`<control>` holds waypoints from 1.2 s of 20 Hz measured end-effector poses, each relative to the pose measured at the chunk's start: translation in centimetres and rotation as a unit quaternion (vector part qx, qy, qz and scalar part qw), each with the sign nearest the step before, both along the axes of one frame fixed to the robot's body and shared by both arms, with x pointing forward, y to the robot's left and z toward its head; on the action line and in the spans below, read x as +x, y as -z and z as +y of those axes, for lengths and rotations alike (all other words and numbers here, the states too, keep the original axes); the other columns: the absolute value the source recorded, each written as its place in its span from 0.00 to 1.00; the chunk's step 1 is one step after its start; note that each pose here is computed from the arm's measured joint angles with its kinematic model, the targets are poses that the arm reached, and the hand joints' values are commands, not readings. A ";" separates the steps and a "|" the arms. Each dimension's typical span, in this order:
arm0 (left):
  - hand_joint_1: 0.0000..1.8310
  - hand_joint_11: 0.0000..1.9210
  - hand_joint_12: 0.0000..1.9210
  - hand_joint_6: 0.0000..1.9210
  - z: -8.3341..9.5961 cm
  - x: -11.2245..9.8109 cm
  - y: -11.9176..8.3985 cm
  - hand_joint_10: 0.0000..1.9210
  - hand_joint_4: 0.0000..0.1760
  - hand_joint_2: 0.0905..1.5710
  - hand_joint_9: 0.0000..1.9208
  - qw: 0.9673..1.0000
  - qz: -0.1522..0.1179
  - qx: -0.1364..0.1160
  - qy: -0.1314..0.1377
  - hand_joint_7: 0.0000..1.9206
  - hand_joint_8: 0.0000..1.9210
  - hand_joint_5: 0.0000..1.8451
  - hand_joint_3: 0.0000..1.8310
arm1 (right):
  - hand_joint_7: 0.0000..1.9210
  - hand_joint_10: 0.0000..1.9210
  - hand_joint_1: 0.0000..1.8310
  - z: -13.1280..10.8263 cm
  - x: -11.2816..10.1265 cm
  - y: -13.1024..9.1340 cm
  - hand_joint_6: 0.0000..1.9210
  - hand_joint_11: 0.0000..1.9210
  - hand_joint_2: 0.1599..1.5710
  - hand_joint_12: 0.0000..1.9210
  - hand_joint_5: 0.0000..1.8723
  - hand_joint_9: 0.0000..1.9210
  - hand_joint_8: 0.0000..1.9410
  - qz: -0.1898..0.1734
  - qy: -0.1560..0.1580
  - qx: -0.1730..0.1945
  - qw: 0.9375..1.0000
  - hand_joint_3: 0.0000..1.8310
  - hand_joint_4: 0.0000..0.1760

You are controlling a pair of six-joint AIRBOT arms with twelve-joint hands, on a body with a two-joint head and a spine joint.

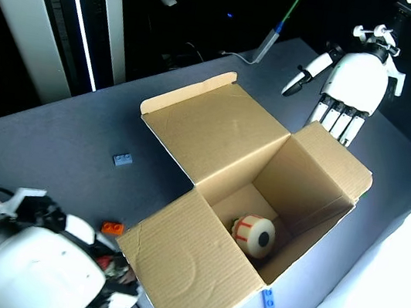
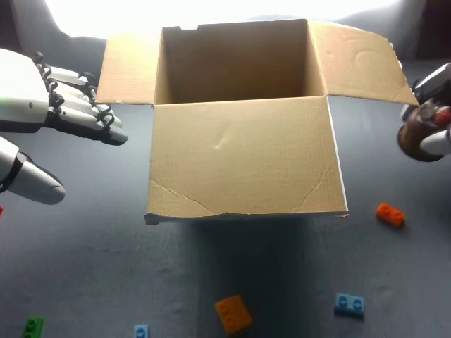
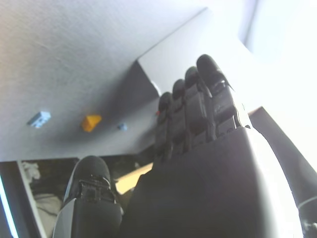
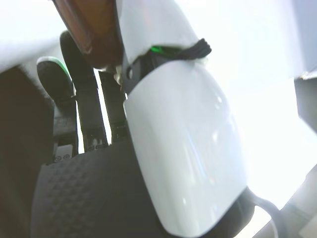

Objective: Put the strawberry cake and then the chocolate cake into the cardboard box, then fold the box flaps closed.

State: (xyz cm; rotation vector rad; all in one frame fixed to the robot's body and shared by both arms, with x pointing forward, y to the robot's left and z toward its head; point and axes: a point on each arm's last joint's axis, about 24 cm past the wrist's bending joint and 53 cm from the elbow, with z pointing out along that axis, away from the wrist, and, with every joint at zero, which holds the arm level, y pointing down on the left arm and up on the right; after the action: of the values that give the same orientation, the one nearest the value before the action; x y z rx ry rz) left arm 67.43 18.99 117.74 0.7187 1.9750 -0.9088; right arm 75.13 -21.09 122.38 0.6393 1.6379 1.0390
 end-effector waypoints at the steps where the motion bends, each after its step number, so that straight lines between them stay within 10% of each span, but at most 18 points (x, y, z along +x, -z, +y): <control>1: 0.00 0.00 0.38 0.00 -0.3 -0.3 0.2 0.00 0.00 0.74 0.11 1.000 0.003 0.000 0.005 0.12 0.00 0.10 0.00 | 0.40 0.68 0.65 -1.1 0.0 -0.4 0.59 0.19 0.73 0.93 0.48 0.29 0.68 -0.006 0.011 -0.002 1.000 0.00 0.00; 9: 0.00 0.00 0.36 0.00 -0.6 -0.7 0.4 0.00 0.00 0.73 0.11 1.000 0.008 0.000 0.013 0.11 0.00 0.09 0.00 | 0.42 0.68 0.65 -4.6 0.5 -9.4 0.55 0.18 0.72 0.93 0.50 0.29 0.68 -0.118 0.053 0.025 0.991 0.00 0.00; 17: 0.00 0.00 0.39 0.00 -1.0 -1.2 0.6 0.00 0.03 0.74 0.11 1.000 0.012 0.000 0.020 0.11 0.00 0.09 0.00 | 0.41 0.65 0.65 3.0 -3.3 -16.2 0.57 0.18 0.73 0.91 0.48 0.29 0.69 -0.255 -0.034 -0.037 0.966 0.00 0.01; 24: 0.00 0.00 0.40 0.00 -1.0 -1.2 0.6 0.00 0.02 0.74 0.11 1.000 0.011 0.000 0.022 0.11 0.00 0.09 0.00 | 0.41 0.67 0.66 6.9 -5.1 -19.1 0.52 0.15 0.71 0.93 0.52 0.29 0.69 -0.309 -0.082 -0.004 0.948 0.00 0.00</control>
State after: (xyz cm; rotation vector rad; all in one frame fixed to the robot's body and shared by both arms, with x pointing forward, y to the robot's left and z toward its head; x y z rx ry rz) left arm 66.26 17.96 117.15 0.7572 1.9854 -0.9457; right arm 70.02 -14.23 141.47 0.1357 1.1499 1.2018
